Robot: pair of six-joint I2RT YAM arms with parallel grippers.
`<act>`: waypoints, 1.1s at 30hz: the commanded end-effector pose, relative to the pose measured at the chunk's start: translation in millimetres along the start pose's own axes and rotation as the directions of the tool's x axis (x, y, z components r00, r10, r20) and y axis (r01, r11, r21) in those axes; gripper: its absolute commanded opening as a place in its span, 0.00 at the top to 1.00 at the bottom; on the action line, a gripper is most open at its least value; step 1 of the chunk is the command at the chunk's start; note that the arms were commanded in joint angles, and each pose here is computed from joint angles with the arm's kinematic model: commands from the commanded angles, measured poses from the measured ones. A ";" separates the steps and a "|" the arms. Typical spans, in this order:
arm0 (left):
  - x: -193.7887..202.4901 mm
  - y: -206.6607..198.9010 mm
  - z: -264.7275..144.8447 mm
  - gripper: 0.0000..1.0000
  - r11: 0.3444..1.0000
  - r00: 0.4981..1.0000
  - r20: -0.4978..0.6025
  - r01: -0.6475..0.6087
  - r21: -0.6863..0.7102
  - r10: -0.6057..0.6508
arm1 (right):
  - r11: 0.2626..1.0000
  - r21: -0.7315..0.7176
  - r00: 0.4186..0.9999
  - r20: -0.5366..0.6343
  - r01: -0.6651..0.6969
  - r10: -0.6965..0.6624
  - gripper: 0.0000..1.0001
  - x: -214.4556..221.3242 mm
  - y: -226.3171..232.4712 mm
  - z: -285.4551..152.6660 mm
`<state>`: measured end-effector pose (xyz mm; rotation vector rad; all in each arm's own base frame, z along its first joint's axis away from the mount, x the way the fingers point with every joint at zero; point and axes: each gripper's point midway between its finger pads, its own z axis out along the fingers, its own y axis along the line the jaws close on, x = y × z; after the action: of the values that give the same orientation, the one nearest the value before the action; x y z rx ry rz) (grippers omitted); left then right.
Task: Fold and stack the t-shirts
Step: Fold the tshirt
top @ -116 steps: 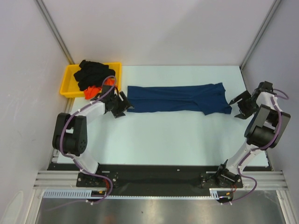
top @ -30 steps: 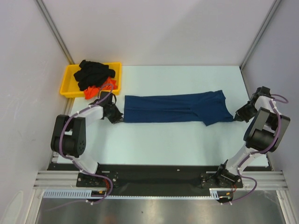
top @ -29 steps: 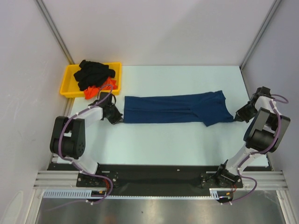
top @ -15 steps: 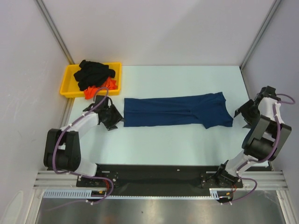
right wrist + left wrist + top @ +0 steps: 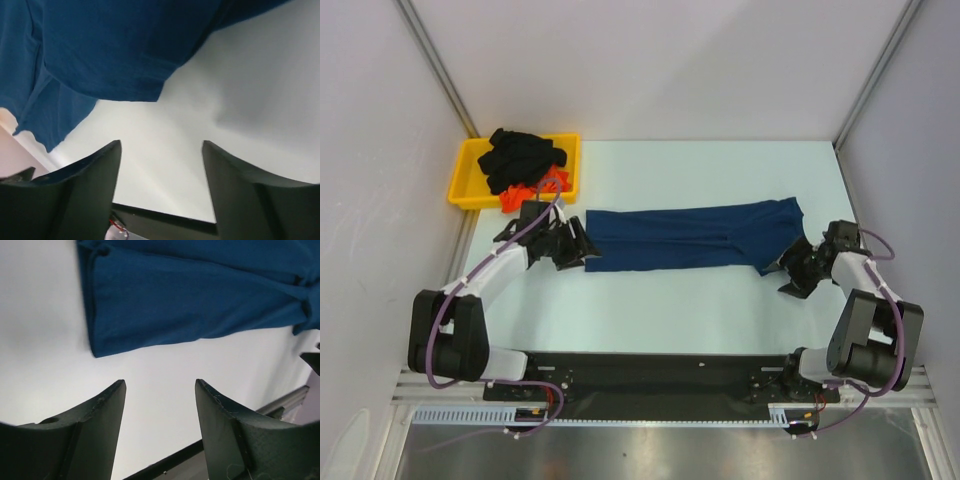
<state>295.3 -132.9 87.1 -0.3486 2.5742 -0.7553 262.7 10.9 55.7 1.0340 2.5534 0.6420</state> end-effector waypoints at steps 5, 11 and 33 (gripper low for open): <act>-4.6 -42.3 -5.8 0.38 0.979 0.994 0.008 -0.108 0.174 0.108 | 0.990 -0.140 0.996 0.077 -0.025 0.036 0.53 -7.8 22.3 18.0; -7.2 -43.2 -8.6 0.38 0.979 0.992 0.011 -0.128 0.160 0.128 | 0.997 -0.070 0.993 0.115 -0.024 0.032 0.60 -14.6 6.4 21.3; -9.9 -46.4 -7.9 0.37 0.977 0.991 0.003 -0.132 0.167 0.133 | 0.980 -0.151 0.978 0.146 -0.129 0.151 0.66 -32.6 0.2 53.9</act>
<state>297.1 -158.3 106.7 -0.1950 2.5364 -0.8928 308.2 7.2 22.0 1.1442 2.3063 0.7491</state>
